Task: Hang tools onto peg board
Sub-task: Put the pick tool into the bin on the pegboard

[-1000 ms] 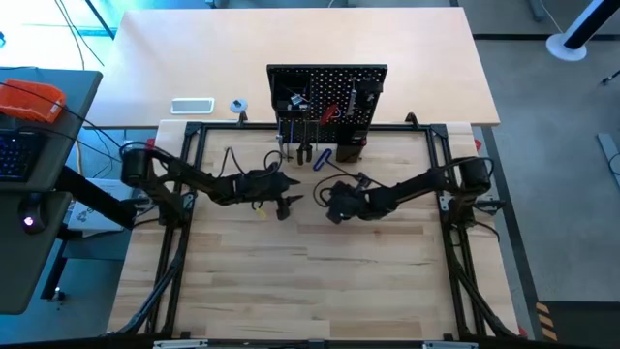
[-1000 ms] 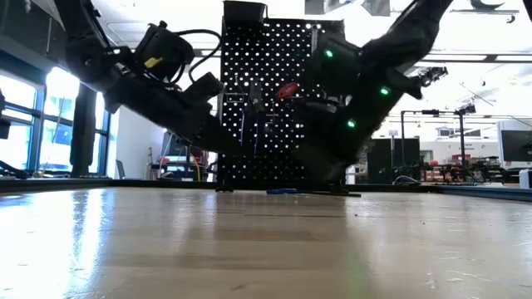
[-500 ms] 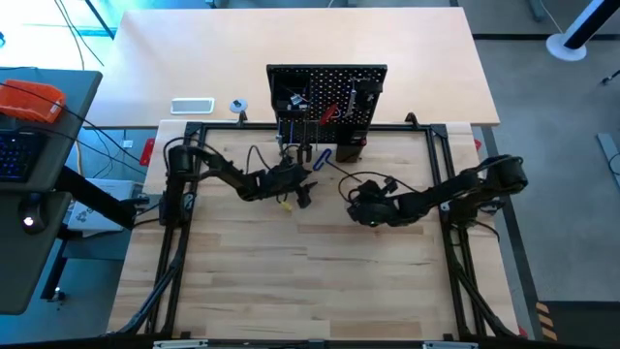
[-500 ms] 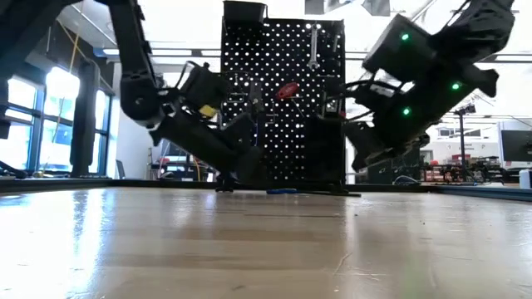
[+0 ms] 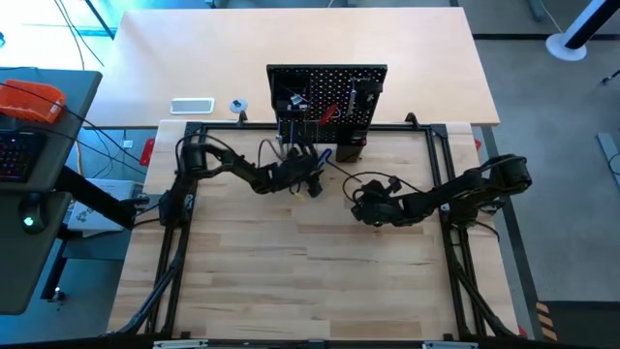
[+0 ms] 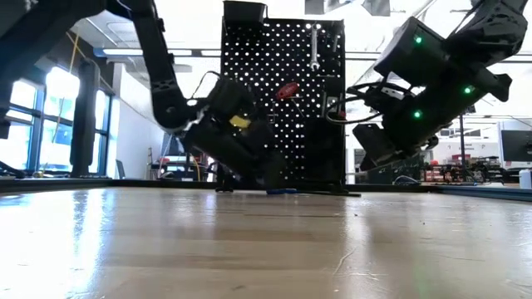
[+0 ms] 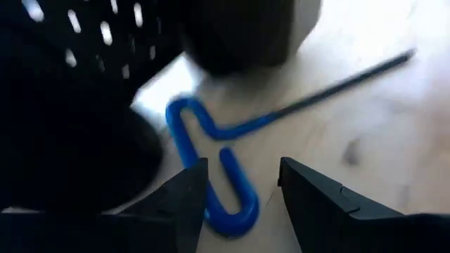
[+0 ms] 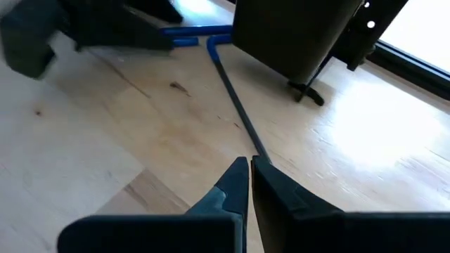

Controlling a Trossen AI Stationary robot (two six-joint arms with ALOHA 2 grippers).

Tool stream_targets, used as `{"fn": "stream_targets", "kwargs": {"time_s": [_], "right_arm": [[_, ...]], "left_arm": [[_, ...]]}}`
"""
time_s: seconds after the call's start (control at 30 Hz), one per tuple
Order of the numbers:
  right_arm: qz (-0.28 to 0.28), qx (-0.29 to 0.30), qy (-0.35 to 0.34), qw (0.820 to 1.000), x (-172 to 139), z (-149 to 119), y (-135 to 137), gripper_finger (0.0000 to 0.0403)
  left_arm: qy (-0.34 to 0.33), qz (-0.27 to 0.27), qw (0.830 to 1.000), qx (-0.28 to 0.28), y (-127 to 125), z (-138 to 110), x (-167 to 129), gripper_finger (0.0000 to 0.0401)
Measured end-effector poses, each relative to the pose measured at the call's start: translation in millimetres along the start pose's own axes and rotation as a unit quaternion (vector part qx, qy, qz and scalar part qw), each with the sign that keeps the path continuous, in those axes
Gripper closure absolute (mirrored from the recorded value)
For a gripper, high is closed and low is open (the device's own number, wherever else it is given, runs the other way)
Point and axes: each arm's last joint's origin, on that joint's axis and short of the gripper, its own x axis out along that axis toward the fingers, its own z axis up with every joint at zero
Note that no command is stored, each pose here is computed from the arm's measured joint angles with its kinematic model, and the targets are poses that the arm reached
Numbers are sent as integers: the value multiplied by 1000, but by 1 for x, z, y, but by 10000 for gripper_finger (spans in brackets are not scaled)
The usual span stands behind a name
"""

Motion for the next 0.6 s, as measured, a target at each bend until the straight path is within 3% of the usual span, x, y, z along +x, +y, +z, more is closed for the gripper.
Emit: {"fn": "stream_targets", "kwargs": {"time_s": [0.13,0.37,0.6], "right_arm": [[8,-2,-6,1000,-1,1,2,389],[9,-11,-8,1000,-3,0,4,389],[7,-8,-9,1000,-2,1,3,389]], "left_arm": [[23,8,1000,-12,4,-5,10,232],[48,-21,998,21,-3,-9,8,246],[78,-115,990,24,-21,-15,2,265]]}}
